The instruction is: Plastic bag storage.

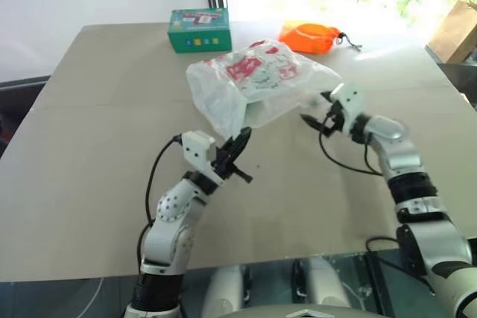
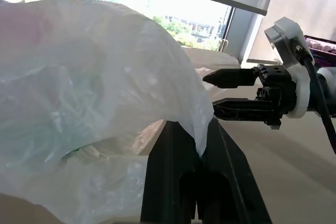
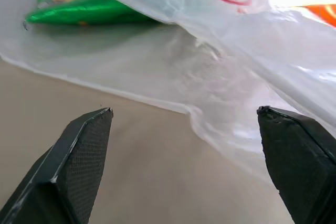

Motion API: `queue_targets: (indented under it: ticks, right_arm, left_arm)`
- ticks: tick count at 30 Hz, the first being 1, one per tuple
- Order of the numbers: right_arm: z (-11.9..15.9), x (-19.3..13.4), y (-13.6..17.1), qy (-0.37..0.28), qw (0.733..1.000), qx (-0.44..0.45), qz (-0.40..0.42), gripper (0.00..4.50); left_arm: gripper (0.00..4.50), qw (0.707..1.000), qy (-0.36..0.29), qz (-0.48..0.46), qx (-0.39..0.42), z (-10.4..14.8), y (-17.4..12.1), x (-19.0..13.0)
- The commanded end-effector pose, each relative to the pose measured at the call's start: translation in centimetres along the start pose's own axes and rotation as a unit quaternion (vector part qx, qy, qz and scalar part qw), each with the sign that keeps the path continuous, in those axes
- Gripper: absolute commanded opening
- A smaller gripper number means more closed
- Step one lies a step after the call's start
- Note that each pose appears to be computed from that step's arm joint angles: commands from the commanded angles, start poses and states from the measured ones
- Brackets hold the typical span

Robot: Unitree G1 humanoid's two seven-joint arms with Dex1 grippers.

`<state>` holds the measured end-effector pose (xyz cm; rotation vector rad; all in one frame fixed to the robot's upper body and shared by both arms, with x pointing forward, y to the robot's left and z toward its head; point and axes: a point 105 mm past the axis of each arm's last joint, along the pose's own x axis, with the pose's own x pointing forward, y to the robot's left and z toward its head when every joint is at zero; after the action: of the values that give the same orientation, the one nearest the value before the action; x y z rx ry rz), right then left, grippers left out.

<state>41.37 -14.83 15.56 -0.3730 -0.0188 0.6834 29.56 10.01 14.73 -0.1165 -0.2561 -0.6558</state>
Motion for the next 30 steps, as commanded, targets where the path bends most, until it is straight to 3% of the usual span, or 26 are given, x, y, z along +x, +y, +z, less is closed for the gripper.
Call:
queue_targets:
  ticks: [1, 6, 8, 10, 14, 22, 25, 30]
  right_arm:
    - [0.5, -2.7, -2.2, 0.013, 0.999, 0.02, -0.027, 4.45]
    - [0.4, -4.4, -3.0, 0.016, 0.995, 0.094, -0.04, 4.45]
    - [1.5, -5.3, -0.7, -0.007, 0.99, 0.135, 0.044, 4.45]
    - [2.1, -6.0, 0.2, -0.014, 0.988, 0.134, 0.075, 4.45]
    - [1.8, -6.2, -4.1, -0.011, 0.993, 0.105, -0.043, 4.45]
    - [-0.4, -1.6, -4.8, 0.019, 0.993, 0.064, -0.099, 4.45]
    - [-0.5, -0.4, -5.4, 0.012, 0.991, 0.069, -0.116, 3.64]
    - [-0.4, 0.0, -5.9, -0.001, 0.99, 0.073, -0.124, 1.09]
  left_arm:
    - [0.0, 1.0, -0.014, -0.003, 0.012, 0.9, 0.0, -0.1]
    - [0.0, 1.0, -0.01, -0.002, 0.012, 0.7, 0.0, -0.3]
    - [0.0, 1.0, -0.01, -0.003, 0.015, 0.7, 0.0, -0.2]
    - [0.0, 1.0, -0.01, -0.003, 0.016, 0.7, 0.0, -0.2]
    - [0.0, 1.0, -0.011, -0.002, 0.015, 0.7, 0.1, -0.1]
    - [0.0, 1.0, -0.009, -0.004, 0.013, 0.5, 0.1, 0.0]
    - [0.0, 1.0, -0.007, -0.005, 0.019, 0.6, 0.2, -0.1]
    - [0.0, 1.0, -0.004, 0.011, 0.024, 0.7, 0.8, -0.7]
